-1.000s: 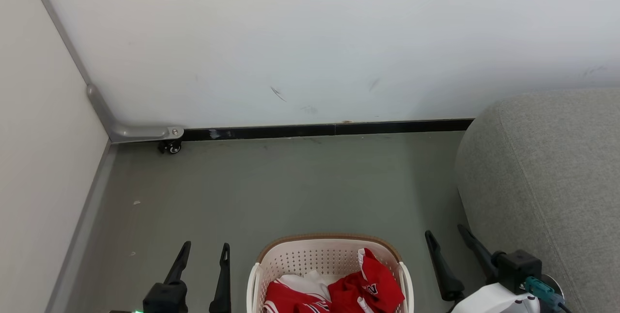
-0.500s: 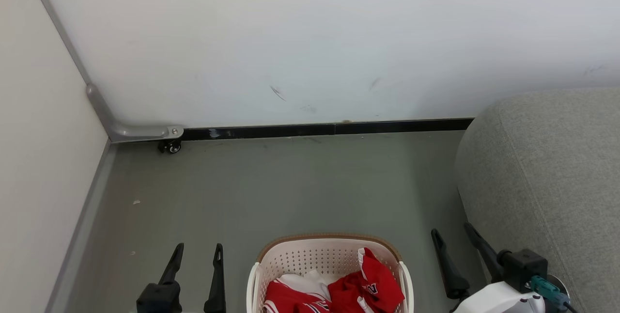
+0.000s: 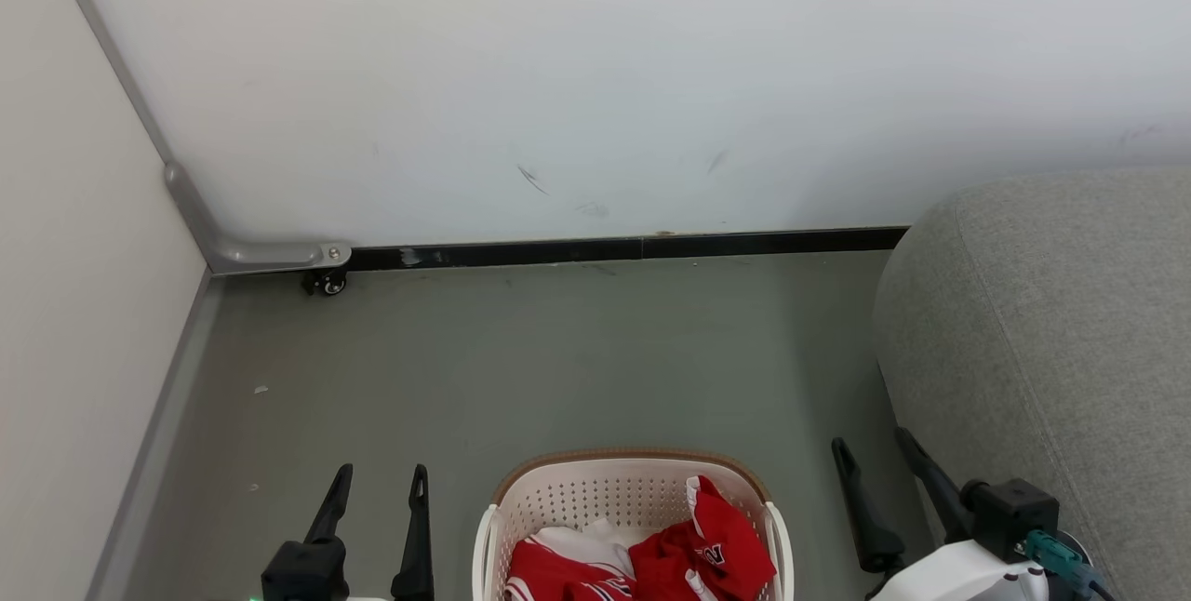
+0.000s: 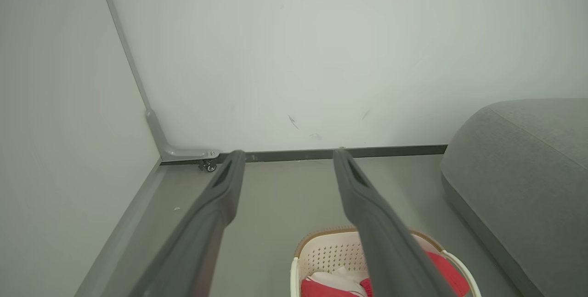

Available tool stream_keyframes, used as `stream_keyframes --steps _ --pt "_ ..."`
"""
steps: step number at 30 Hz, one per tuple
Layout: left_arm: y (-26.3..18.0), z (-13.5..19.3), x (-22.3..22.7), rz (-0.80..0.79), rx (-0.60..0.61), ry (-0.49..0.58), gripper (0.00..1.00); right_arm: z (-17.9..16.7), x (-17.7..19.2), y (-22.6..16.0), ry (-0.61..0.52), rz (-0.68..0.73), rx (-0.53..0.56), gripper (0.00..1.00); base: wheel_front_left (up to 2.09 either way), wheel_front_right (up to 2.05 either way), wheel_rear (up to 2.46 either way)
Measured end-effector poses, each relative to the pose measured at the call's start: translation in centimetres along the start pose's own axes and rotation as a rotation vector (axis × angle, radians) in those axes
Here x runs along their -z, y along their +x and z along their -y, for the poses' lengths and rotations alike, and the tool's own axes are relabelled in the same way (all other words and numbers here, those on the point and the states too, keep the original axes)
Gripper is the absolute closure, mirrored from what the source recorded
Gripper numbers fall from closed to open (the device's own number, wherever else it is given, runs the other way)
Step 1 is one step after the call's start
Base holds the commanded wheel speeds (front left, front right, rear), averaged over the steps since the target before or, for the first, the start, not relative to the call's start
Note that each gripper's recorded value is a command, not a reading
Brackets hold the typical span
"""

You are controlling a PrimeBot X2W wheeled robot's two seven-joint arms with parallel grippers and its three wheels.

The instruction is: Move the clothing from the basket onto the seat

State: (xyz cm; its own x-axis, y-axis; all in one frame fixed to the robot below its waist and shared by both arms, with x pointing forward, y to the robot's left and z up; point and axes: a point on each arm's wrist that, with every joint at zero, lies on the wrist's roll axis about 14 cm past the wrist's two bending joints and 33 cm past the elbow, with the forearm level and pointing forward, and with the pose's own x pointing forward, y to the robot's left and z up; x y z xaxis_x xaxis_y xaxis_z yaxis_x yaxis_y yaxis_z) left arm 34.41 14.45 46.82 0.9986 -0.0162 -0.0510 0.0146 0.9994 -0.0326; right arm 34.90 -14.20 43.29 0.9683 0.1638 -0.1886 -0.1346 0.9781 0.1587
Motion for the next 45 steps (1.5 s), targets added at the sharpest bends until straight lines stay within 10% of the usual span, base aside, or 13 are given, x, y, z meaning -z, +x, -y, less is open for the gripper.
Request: stream_keyframes --steps 45 --pt "4.5 3.4 2.4 -0.075 0.129 0.039 0.00 3.0 -2.1 2.4 -0.001 0.079 0.078 0.00 0.00 0.00 0.00"
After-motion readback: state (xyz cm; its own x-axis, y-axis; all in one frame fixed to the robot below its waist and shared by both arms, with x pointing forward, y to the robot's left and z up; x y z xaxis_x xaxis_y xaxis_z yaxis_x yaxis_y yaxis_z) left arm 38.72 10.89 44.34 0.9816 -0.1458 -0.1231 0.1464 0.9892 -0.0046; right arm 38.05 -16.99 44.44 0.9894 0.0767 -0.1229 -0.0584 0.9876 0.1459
